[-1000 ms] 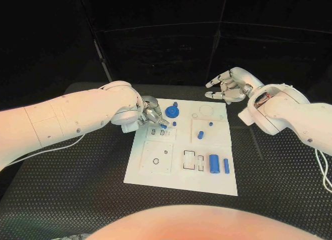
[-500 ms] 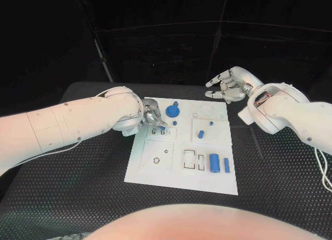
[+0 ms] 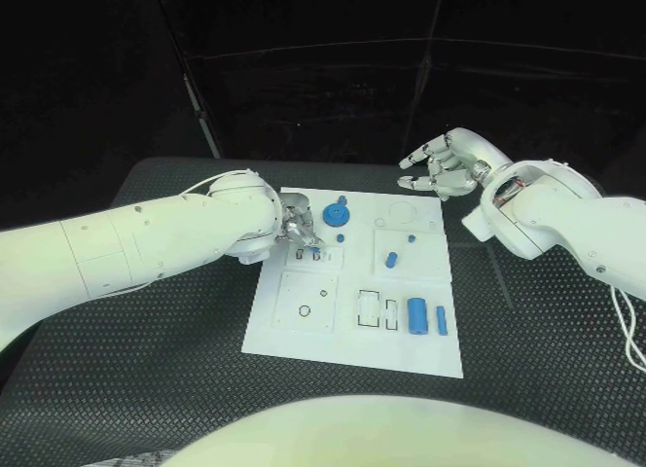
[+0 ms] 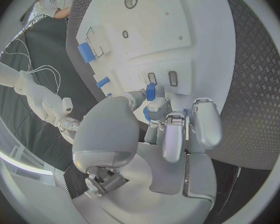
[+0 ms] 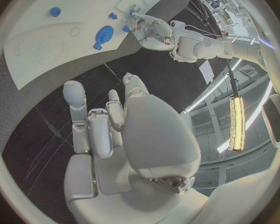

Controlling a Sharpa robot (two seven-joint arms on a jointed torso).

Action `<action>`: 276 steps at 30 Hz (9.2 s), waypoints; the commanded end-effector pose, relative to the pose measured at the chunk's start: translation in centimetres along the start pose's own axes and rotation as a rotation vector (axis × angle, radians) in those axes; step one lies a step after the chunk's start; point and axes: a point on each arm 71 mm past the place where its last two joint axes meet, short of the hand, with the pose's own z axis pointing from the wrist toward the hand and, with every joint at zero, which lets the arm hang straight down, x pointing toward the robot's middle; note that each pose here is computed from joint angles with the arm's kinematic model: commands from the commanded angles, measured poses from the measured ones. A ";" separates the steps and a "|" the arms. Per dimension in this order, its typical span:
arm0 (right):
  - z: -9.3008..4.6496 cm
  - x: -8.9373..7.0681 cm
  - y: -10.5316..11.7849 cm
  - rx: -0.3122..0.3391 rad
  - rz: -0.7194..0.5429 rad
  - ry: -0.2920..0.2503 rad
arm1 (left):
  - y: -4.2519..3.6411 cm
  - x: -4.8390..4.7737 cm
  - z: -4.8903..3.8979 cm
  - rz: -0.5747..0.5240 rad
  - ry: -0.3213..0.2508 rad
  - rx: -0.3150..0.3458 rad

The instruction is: Assemble the parts on the task board

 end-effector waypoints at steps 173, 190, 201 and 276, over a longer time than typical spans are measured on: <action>0.9 0.8 0.2 -0.003 0.000 0.046 | -1.80 -2.06 1.68 0.013 0.367 -0.017; 1.0 1.0 0.3 -0.006 0.002 0.049 | -2.31 -2.55 2.65 0.093 0.339 -0.060; 1.0 1.0 0.4 -0.007 0.002 0.051 | -2.07 -2.09 2.94 0.121 0.346 -0.079; 1.1 1.2 0.3 -0.006 0.002 0.063 | -2.31 -1.13 3.12 0.134 0.338 -0.079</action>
